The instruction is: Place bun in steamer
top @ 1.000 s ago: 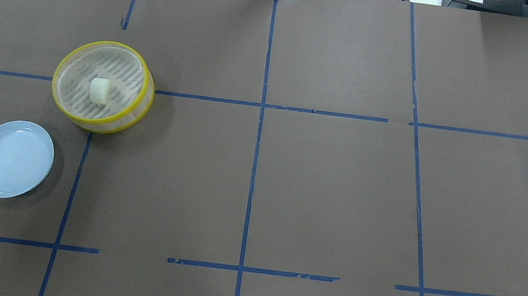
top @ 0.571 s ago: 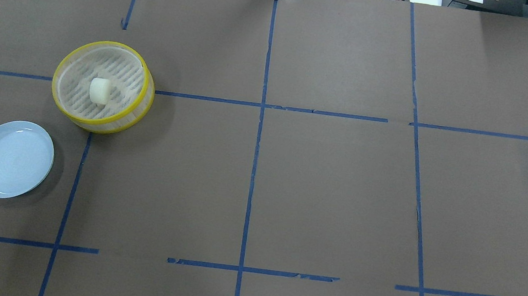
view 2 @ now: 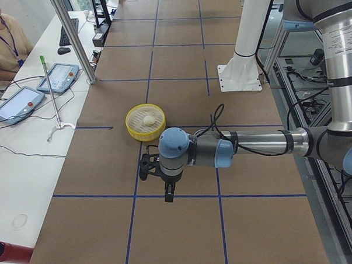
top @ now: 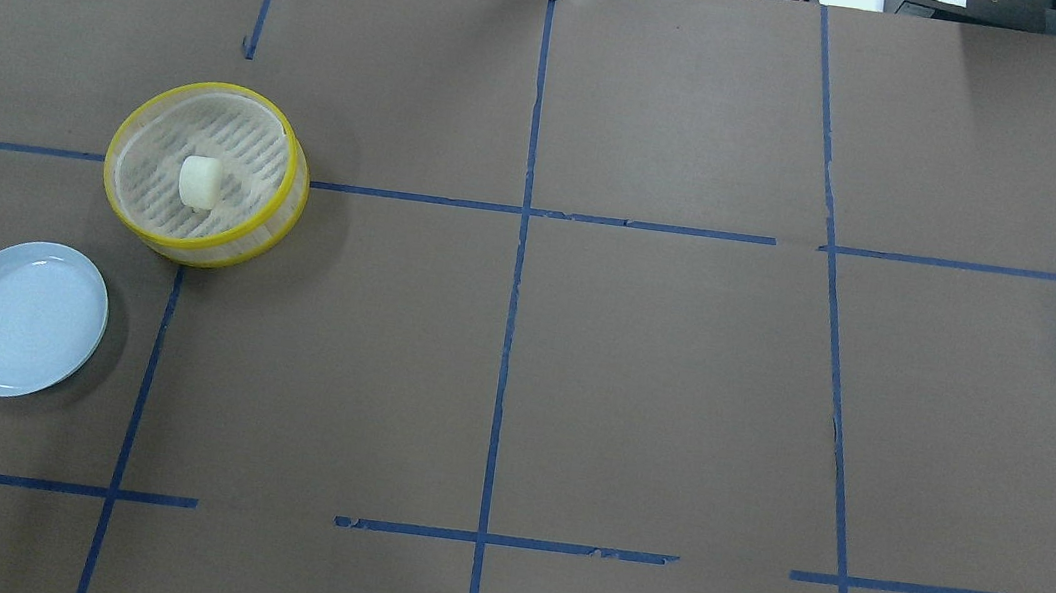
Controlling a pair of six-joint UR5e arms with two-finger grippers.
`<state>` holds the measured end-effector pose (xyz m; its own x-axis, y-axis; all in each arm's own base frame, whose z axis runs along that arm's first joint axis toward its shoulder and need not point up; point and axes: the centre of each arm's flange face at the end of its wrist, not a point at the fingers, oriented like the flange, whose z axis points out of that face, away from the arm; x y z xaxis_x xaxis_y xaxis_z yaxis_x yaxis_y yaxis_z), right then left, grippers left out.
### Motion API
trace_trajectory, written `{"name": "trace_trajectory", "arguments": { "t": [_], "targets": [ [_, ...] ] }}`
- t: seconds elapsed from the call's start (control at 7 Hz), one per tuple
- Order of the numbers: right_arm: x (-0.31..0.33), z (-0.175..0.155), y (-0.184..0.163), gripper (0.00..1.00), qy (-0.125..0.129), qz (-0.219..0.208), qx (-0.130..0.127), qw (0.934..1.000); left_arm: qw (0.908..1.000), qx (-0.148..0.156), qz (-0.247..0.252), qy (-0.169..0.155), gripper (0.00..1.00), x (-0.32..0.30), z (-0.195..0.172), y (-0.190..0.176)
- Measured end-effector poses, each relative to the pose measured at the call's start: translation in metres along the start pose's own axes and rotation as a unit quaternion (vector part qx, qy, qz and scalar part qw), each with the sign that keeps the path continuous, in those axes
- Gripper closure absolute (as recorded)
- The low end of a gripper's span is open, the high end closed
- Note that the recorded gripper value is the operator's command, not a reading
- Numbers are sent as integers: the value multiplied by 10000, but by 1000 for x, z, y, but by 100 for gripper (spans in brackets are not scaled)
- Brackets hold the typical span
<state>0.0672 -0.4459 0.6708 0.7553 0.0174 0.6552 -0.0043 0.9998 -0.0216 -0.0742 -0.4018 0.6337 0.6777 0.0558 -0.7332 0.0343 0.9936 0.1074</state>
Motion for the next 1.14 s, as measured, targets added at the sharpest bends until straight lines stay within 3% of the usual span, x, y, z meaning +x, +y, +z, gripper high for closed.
{"name": "trace_trajectory", "arguments": {
  "t": [0.29,0.86,1.14],
  "targets": [
    [0,0,0,0,0,-1,0,10000,9998,-68,-64,203,0,1,4,12],
    [0,0,0,0,0,0,0,10000,9989,-300,-326,173,0,20,-14,7],
    [0,0,0,0,0,0,0,10000,9990,-275,-311,173,0,29,-23,-8]
  ]
}}
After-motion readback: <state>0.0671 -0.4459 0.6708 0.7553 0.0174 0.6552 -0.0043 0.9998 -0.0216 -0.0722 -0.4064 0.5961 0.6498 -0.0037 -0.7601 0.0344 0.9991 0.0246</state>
